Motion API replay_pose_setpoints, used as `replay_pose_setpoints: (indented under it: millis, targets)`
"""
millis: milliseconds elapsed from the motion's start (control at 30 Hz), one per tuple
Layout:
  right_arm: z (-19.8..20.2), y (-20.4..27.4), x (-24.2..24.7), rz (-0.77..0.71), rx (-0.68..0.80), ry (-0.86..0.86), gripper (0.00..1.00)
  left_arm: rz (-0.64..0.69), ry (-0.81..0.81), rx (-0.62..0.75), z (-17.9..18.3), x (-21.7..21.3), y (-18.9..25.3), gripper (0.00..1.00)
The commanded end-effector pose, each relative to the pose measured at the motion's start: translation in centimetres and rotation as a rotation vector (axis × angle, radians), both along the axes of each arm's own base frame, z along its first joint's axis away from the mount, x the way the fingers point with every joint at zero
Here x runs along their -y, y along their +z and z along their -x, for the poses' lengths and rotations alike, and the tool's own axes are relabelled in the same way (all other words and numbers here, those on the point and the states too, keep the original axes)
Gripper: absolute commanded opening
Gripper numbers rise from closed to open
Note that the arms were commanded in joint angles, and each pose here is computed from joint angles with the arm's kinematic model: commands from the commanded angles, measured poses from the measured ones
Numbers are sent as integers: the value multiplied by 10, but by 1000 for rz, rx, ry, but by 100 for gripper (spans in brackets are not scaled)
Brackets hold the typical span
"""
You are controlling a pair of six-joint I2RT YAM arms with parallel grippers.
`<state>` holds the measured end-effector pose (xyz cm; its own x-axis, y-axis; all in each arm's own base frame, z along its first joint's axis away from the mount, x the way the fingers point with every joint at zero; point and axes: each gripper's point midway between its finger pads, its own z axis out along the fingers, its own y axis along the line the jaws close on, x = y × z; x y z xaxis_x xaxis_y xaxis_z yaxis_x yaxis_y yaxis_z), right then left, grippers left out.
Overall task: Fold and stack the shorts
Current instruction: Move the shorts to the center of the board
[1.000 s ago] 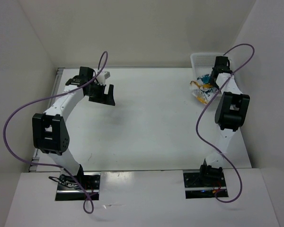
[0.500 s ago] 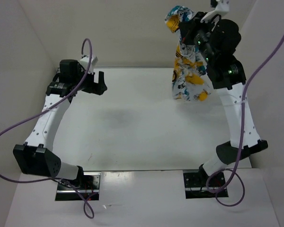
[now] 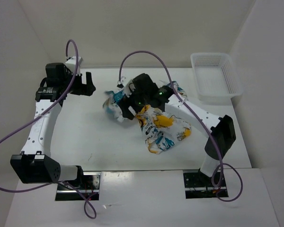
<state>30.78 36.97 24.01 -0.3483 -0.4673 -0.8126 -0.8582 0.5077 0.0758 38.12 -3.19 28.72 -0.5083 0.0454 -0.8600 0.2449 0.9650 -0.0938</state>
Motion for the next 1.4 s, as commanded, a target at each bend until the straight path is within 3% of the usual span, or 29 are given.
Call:
replay_pose_setpoints:
  millis: [0, 67, 133, 233, 267, 300, 367, 400, 433, 467, 500, 533, 567, 633, 767, 867, 1000, 1200, 1233, 1300, 1333, 1367]
  targets:
    - [-36, 55, 70, -34, 160, -142, 95, 33, -45, -71, 15, 8, -22, 99]
    - [-71, 52, 127, -140, 32, -292, 95, 63, -92, -139, 18, 20, -43, 99]
    - [-102, 51, 161, -143, 80, -428, 93, 58, -117, -229, 21, 32, -76, 99]
    - [-139, 30, 161, -106, 110, -485, 91, -16, -55, -340, 12, 23, -124, 99]
    - [-157, 45, 160, -126, 146, -524, 91, -45, -23, -354, 6, 16, -134, 99]
    - [-180, 15, 153, -109, 90, -557, 91, -73, 6, -370, -6, 9, -149, 99]
    - [-219, 36, 147, -138, 155, -605, 91, -130, 78, -308, -35, -6, -142, 99]
    - [-245, -9, 141, -108, 91, -650, 91, -141, 88, -327, -47, -8, -154, 99]
    - [-265, 17, 137, -154, 138, -683, 91, -148, 97, -323, -57, -10, -153, 99]
    - [-279, 9, 136, -154, 135, -714, 91, -157, 109, -309, -69, -12, -152, 99]
    - [-299, -37, 138, -109, 90, -782, 91, -156, 110, -303, -87, -12, -154, 99]
    - [-315, -20, 139, -146, 138, -828, 91, -161, 118, -289, -99, -13, -154, 99]
    - [-326, -28, 150, -117, 167, -897, 91, -173, 126, -319, -107, -15, -170, 99]
    - [-345, -54, 159, -82, 190, -981, 91, -176, 136, -286, -129, -16, -163, 99]
    - [-355, -94, 168, 15, 212, -1040, 91, -157, 107, -323, -146, -10, -190, 99]
    - [-348, -125, 171, 82, 168, -1029, 91, -128, 52, -409, -137, 4, -219, 99]
    - [-315, -178, 164, 182, 24, -901, 91, -56, -30, -531, -116, 22, -250, 99]
    - [-271, -204, 136, 219, -102, -749, 91, -56, -59, -631, -100, 33, -283, 99]
    - [-263, -205, 130, 226, -117, -718, 91, -56, -59, -643, -99, 33, -289, 96]
    - [-251, -222, 128, 253, -152, -699, 81, -60, -68, -673, -95, 38, -294, 77]
    - [-247, -220, 128, 254, -162, -692, 75, -61, -69, -698, -91, 37, -297, 70]
    - [-242, -224, 122, 256, -172, -676, 60, -44, -82, -709, -89, 41, -301, 63]
